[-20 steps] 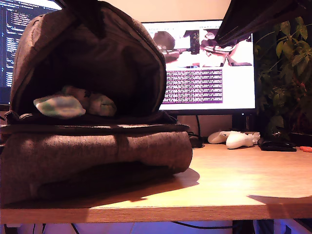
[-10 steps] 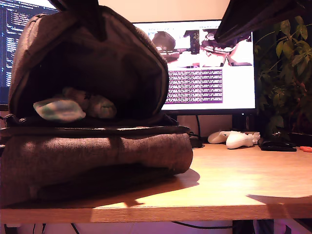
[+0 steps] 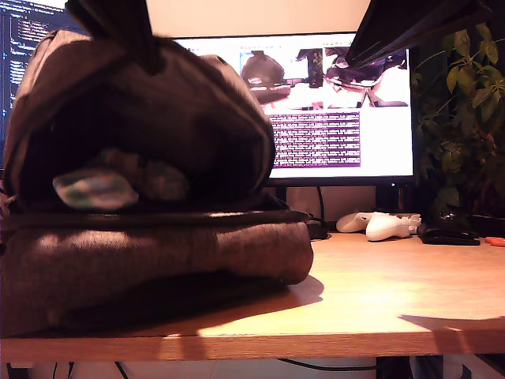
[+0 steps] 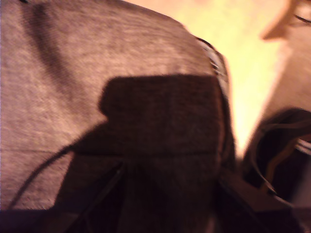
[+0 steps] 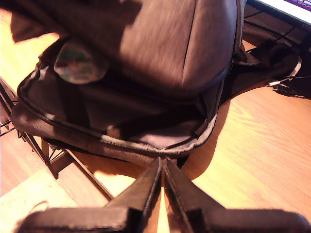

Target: Pack the pair of socks inside the grey Google backpack

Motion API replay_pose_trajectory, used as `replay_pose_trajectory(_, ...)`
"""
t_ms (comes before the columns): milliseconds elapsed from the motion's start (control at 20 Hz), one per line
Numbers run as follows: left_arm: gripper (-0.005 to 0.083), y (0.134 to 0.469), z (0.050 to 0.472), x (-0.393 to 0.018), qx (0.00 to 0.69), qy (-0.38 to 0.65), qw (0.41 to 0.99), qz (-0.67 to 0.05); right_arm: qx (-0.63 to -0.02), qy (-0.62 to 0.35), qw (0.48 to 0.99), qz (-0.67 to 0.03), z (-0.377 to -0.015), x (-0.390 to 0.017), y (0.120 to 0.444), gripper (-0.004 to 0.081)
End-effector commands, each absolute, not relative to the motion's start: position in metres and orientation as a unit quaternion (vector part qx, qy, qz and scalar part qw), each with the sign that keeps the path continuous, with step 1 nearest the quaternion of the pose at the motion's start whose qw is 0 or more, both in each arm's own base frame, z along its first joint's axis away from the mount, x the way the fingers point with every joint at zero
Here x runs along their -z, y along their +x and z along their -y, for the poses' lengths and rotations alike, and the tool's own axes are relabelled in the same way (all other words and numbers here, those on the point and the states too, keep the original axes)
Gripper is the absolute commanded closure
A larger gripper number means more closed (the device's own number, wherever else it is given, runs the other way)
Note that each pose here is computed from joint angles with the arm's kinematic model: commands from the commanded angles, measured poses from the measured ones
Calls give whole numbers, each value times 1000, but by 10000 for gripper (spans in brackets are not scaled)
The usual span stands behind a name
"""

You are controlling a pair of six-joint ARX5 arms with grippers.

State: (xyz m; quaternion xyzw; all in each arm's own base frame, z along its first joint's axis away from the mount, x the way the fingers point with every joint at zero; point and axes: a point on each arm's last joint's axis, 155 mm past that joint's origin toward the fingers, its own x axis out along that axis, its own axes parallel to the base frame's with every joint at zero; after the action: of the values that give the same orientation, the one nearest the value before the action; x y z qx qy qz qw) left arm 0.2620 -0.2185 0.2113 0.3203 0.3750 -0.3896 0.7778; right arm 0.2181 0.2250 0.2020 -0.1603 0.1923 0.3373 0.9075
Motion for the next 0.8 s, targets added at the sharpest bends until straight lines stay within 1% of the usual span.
replay_pose_trajectory(0, 304, 260, 226, -225, 402, 310, 781, -364, -339, -162, 906, -194, -226, -198, 218, 781)
replay_pose_trajectory(100, 289, 252, 229, -226, 411, 310, 774, -369, -338, -161, 907, -194, -226, -198, 218, 781)
replay_pose_trajectory(300, 299, 244, 231, -230, 414, 318, 768, -371, -330, -151, 913, -186, -223, -203, 225, 781)
replay_pose_trajectory(350, 344, 245, 232, -232, 415, 318, 769, -369, -326, -140, 917, -183, -223, -206, 227, 781)
replay_pose_trajectory(400, 423, 245, 232, -234, 415, 317, 770, -368, -322, -120, 922, -179, -224, -211, 230, 781)
replay_pose_trajectory(450, 537, 245, 233, -234, 415, 315, 771, -367, -320, -110, 925, -173, -225, -216, 232, 781)
replay_pose_trajectory(500, 712, 246, 233, -235, 414, 313, 773, -366, -317, -107, 928, -165, -224, -220, 235, 781)
replay_pose_trajectory(550, 791, 249, 236, -238, 415, 312, 776, -358, -315, -105, 930, -159, -224, -223, 238, 781)
replay_pose_trajectory(750, 797, 273, 251, -265, 396, 271, 824, -301, -298, -116, 939, -128, -218, -235, 252, 781)
